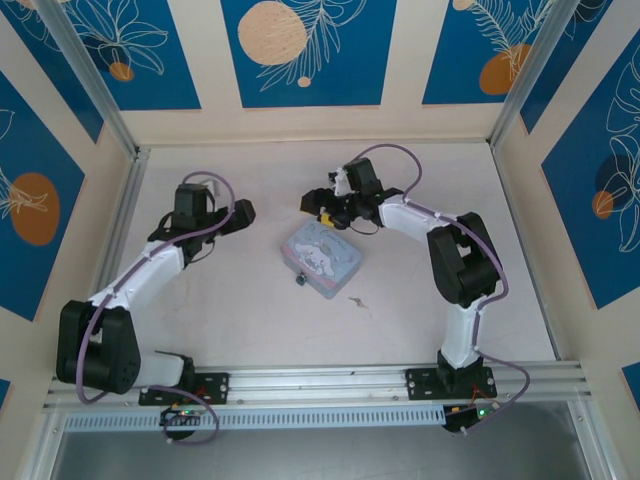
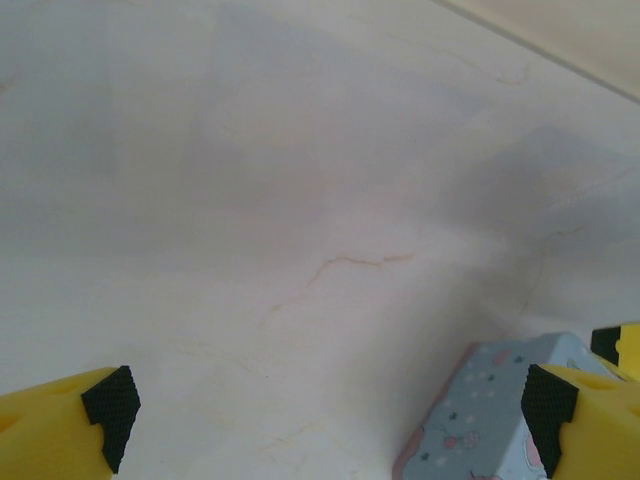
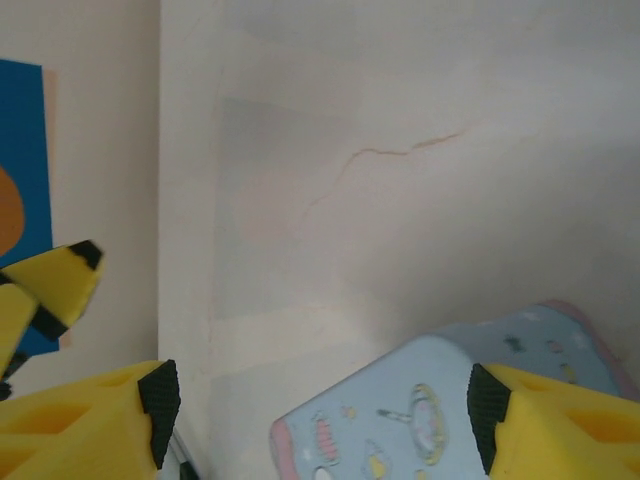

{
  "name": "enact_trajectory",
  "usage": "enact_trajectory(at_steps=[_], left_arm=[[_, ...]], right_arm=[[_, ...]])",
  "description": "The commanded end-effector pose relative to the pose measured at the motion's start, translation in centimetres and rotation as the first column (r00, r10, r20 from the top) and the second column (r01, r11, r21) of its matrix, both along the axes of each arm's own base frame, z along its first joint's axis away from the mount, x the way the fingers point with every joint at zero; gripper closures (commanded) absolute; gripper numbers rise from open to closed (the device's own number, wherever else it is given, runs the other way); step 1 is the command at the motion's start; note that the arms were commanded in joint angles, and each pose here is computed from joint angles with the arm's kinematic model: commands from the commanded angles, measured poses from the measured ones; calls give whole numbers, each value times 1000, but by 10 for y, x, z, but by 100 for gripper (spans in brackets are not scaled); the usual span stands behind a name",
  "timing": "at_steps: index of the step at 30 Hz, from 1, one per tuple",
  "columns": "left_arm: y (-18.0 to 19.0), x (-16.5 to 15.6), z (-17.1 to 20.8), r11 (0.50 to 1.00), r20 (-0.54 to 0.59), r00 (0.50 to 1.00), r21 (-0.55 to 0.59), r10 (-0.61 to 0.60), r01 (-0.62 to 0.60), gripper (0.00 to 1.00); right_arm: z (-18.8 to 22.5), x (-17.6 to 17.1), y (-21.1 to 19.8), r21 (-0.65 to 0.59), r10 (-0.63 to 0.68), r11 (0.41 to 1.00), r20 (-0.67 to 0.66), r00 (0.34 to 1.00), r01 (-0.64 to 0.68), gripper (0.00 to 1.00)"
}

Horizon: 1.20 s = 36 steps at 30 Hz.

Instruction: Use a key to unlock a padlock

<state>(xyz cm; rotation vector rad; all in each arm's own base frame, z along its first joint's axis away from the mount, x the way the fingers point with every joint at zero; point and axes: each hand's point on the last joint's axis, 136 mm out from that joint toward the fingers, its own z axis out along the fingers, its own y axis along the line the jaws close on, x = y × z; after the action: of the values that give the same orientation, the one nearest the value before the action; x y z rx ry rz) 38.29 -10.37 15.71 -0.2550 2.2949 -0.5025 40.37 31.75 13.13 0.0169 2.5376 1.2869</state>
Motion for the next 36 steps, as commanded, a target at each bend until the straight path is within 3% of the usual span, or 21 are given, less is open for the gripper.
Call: enact_trajectory(at_steps=[1,4,9,17,25,36], left_arm=[[-22,6,7,999,6,999,-14,-42,42,1],[-35,10,7,997,5,997,-17,-77,77,1],[-62,22,1,989,-7,991,-61,-134,133,1],[-114,32,-9,968,-23,970,-75,-241,239,1],[-158,23,-23,934,-44,938,-121,-343,336,1],[-167,-10,-30,903,-55,911,-171,-408,394,1]], right_arm=[[50,-4,-5,55,-42,998,109,993,36,22],[64,-26,-28,-2,-81,997,146,986,82,22],[38,-85,-71,-136,-149,977,107,983,163,21],[-6,-146,-101,-131,-225,965,33,974,227,15],[-19,-134,-90,-147,-210,967,4,978,208,15],[1,-77,-75,-68,-226,972,-23,974,224,15]])
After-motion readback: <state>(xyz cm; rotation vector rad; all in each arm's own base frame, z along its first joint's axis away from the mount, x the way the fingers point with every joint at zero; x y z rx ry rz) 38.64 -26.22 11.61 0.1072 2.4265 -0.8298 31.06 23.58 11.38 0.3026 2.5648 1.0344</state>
